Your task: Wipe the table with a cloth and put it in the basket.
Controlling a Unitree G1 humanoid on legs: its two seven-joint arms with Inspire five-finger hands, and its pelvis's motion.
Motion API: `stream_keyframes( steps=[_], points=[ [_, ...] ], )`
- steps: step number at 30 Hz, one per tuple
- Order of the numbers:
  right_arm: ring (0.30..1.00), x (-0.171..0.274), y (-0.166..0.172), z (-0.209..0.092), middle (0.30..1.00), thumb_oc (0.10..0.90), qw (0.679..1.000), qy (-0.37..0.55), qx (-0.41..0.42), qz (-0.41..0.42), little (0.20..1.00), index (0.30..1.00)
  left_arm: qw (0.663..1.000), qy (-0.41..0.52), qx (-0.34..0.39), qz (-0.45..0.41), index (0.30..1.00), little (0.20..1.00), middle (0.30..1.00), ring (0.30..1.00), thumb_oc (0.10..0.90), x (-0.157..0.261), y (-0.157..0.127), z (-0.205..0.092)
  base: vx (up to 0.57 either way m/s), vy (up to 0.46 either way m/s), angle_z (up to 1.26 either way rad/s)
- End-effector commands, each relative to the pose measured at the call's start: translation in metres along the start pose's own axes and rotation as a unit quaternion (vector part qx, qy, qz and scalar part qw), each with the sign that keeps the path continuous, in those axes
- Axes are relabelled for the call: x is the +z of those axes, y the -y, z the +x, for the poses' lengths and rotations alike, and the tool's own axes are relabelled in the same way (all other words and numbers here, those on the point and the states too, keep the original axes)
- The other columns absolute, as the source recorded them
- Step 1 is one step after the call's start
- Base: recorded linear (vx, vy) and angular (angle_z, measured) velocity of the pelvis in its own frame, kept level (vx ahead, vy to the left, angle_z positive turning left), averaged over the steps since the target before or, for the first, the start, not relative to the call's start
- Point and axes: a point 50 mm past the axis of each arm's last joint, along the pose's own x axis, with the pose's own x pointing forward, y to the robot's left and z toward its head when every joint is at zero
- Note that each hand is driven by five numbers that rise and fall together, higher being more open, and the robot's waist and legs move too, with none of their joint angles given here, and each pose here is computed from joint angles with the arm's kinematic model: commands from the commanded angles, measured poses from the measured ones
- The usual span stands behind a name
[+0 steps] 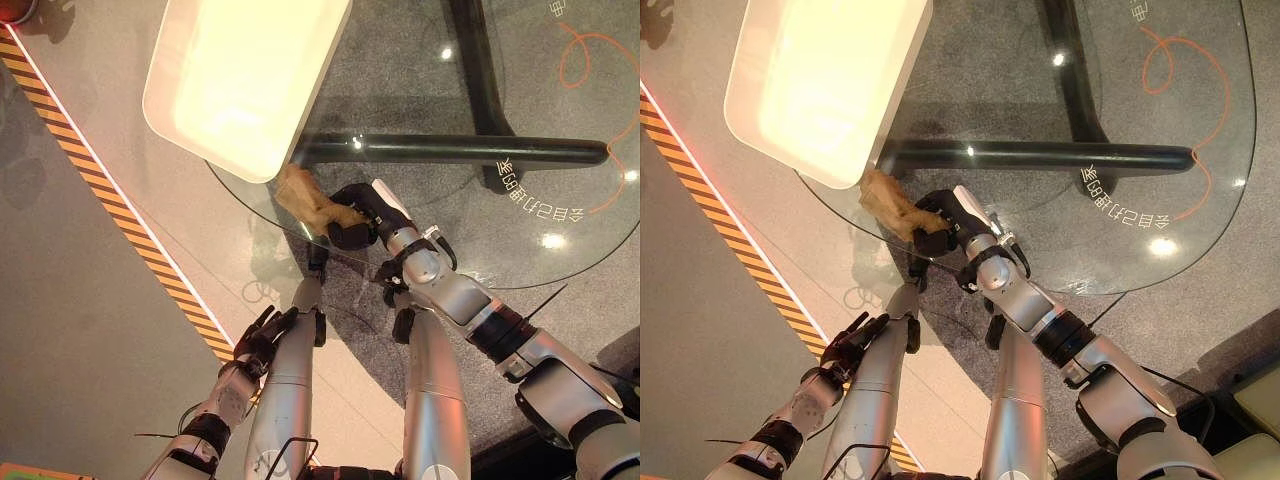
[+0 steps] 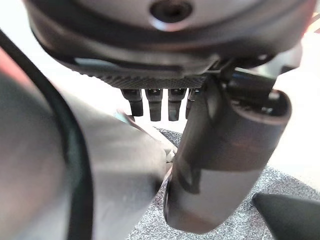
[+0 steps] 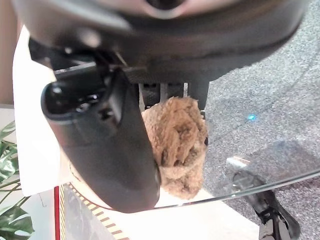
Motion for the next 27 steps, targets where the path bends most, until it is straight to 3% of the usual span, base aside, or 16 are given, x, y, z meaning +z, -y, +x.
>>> stream_keyframes(
  steps=[1,8,11,20,27],
  points=[
    [0.300,0.032,0.015,-0.002,0.300,0.100,0.994,0.079,-0.074,0.035,0.200,0.300,0.999,-0.046,-0.016,-0.006,0.900,0.900,0.900,0.900,0.800,-0.032,0.004,-0.005,-0.06,-0.009,0.02],
    [0.300,0.008,0.053,-0.005,0.300,0.100,0.975,0.025,-0.220,0.025,0.200,0.300,0.999,-0.051,0.001,-0.013,0.900,0.900,0.900,0.900,0.800,-0.041,-0.008,-0.011,0.02,-0.004,0.00],
    [0.300,0.003,0.086,-0.005,0.300,0.100,0.960,0.012,-0.278,0.015,0.200,0.300,0.999,-0.040,-0.006,-0.012,0.900,0.900,0.900,0.900,0.800,-0.034,-0.004,-0.008,-0.06,-0.032,-0.03],
    [0.300,-0.013,0.148,-0.015,0.300,0.100,0.918,-0.022,-0.395,0.002,0.200,0.300,0.999,-0.035,-0.004,-0.010,0.900,0.900,0.900,0.900,0.800,-0.029,-0.011,-0.010,0.00,-0.020,-0.02],
    [0.300,-0.037,0.176,-0.032,0.300,0.100,0.878,-0.060,-0.473,0.027,0.200,0.300,0.999,-0.032,-0.001,-0.014,0.900,0.900,0.900,0.900,0.800,-0.024,-0.017,-0.012,0.00,-0.013,-0.02]
  ],
)
